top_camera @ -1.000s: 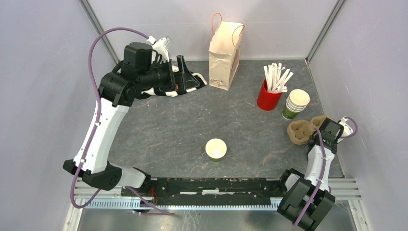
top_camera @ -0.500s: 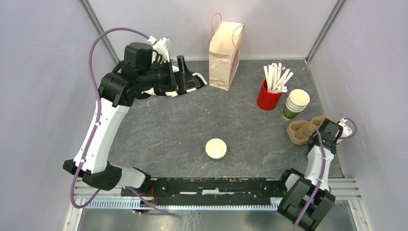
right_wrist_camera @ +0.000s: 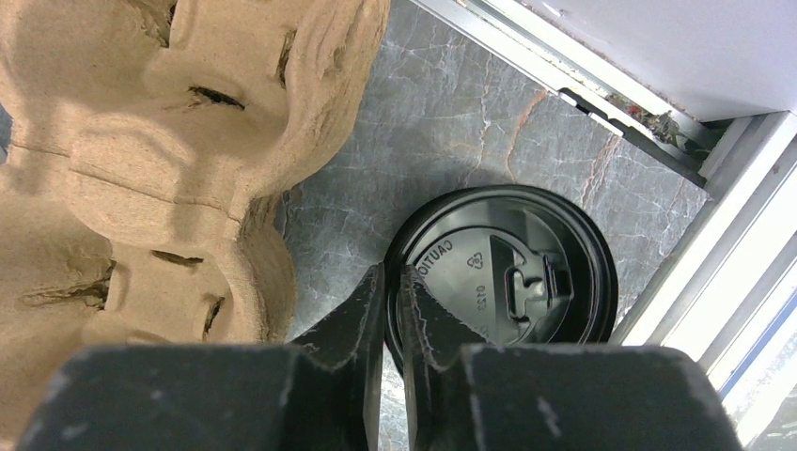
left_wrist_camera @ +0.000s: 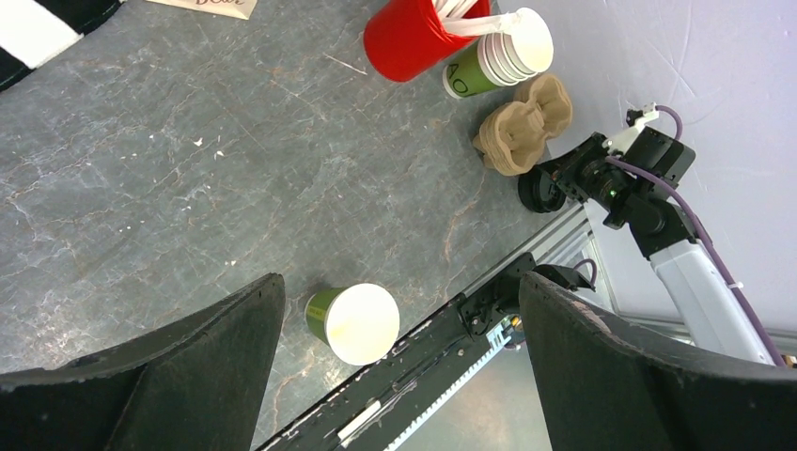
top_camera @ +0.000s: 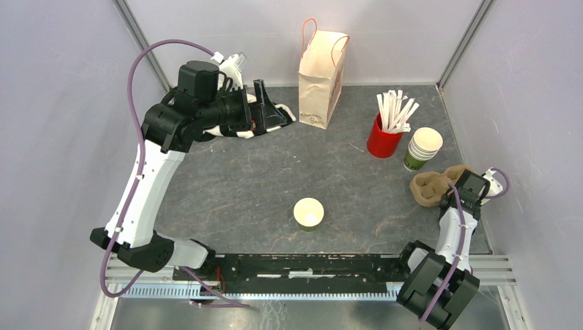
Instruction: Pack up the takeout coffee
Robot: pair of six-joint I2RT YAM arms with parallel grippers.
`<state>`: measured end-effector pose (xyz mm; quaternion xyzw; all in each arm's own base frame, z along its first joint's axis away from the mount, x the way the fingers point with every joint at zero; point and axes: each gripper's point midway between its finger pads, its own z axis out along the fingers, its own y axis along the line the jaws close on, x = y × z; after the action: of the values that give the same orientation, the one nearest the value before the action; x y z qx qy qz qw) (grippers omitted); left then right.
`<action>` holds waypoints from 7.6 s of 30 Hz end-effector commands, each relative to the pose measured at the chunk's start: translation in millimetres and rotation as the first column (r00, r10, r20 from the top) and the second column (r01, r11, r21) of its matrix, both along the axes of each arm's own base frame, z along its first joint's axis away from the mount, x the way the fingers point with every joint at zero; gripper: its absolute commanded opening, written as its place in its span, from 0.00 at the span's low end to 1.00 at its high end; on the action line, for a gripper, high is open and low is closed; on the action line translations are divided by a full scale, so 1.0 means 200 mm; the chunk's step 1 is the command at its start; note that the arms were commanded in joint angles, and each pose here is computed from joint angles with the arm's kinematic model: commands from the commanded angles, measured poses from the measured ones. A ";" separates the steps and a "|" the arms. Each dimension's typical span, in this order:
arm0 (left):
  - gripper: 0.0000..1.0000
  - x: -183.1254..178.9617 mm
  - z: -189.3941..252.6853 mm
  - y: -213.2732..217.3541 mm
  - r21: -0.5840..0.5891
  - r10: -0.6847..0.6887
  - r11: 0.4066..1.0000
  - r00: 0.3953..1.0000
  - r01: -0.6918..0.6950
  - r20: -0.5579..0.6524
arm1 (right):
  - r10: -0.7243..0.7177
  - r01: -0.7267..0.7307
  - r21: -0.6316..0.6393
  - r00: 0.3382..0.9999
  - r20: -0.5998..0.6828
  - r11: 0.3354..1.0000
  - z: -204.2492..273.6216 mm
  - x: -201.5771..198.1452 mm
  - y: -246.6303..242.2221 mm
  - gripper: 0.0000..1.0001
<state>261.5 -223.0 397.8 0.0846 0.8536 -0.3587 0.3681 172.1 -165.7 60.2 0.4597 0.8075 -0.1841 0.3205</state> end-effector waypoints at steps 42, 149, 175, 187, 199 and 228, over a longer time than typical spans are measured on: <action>1.00 -0.09 0.09 -0.06 -0.002 -0.085 0.996 0.991 0.086 0.106 | 0.040 -0.041 -0.046 0.999 -0.026 0.998 0.14 0.02 -0.01 0.08; 1.00 -0.09 0.07 -0.11 -0.014 -0.116 0.993 0.989 0.117 0.088 | 0.090 -0.100 -0.086 0.989 -0.115 0.991 0.16 -0.03 -0.02 0.00; 1.00 -0.12 0.09 -0.14 0.010 -0.147 0.989 0.982 0.147 0.119 | 0.006 -0.007 -0.014 0.999 -0.043 1.000 0.11 -0.01 -0.10 0.62; 1.00 -0.11 0.07 -0.14 0.015 -0.140 0.990 0.984 0.140 0.112 | 0.106 -0.109 0.097 0.993 0.045 0.989 -0.01 0.06 0.04 0.62; 1.00 -0.11 0.06 -0.16 0.008 -0.146 0.989 0.984 0.145 0.098 | 0.275 -0.307 0.159 0.942 0.195 0.938 0.02 0.22 0.19 0.48; 1.00 -0.17 0.09 -0.21 0.014 -0.201 0.979 0.971 0.201 0.128 | -0.104 0.080 -0.119 0.973 -0.208 0.990 0.08 -0.22 -0.17 0.55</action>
<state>227.3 -261.4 393.4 0.1556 0.8453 -0.3812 0.3404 130.2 -186.9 66.8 0.4512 0.8202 -0.2600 0.2367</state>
